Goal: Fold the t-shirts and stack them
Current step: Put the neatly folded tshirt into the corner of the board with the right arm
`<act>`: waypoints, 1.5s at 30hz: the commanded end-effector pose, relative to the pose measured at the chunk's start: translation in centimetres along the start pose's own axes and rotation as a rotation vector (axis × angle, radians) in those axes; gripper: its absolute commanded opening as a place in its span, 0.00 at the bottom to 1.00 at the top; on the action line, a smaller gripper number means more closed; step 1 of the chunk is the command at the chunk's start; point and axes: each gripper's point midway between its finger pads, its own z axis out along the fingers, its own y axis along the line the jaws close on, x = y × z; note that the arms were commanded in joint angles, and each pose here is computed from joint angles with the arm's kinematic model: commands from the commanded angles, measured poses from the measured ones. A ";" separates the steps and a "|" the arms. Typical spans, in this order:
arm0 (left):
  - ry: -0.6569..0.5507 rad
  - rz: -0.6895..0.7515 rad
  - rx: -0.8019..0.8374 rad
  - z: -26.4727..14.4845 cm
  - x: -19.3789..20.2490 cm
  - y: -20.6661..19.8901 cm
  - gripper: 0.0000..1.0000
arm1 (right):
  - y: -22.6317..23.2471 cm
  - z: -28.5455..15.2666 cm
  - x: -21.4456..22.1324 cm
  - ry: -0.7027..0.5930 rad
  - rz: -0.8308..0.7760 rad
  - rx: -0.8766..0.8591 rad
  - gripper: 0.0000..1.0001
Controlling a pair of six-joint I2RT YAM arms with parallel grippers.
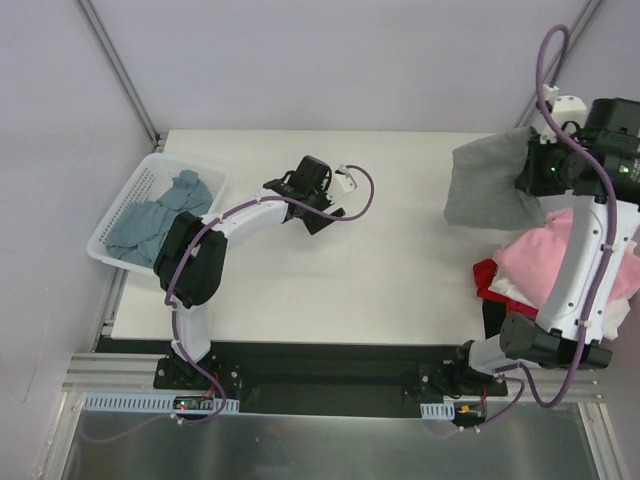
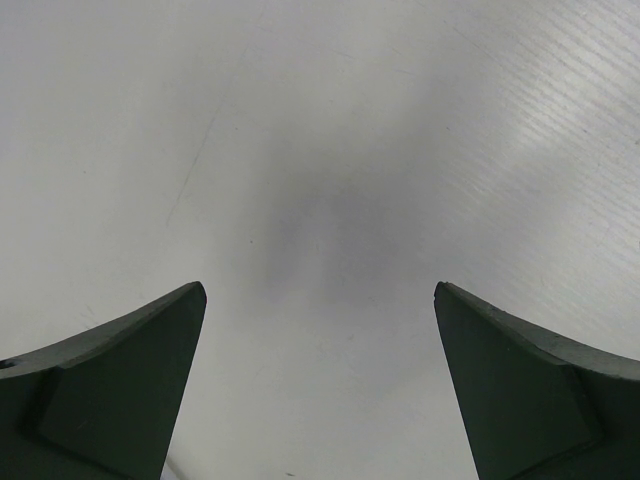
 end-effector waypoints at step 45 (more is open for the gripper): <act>-0.019 -0.014 0.006 -1.9 1.0 -0.6 0.99 | -14.2 -8.6 15.4 -0.012 0.276 0.420 0.79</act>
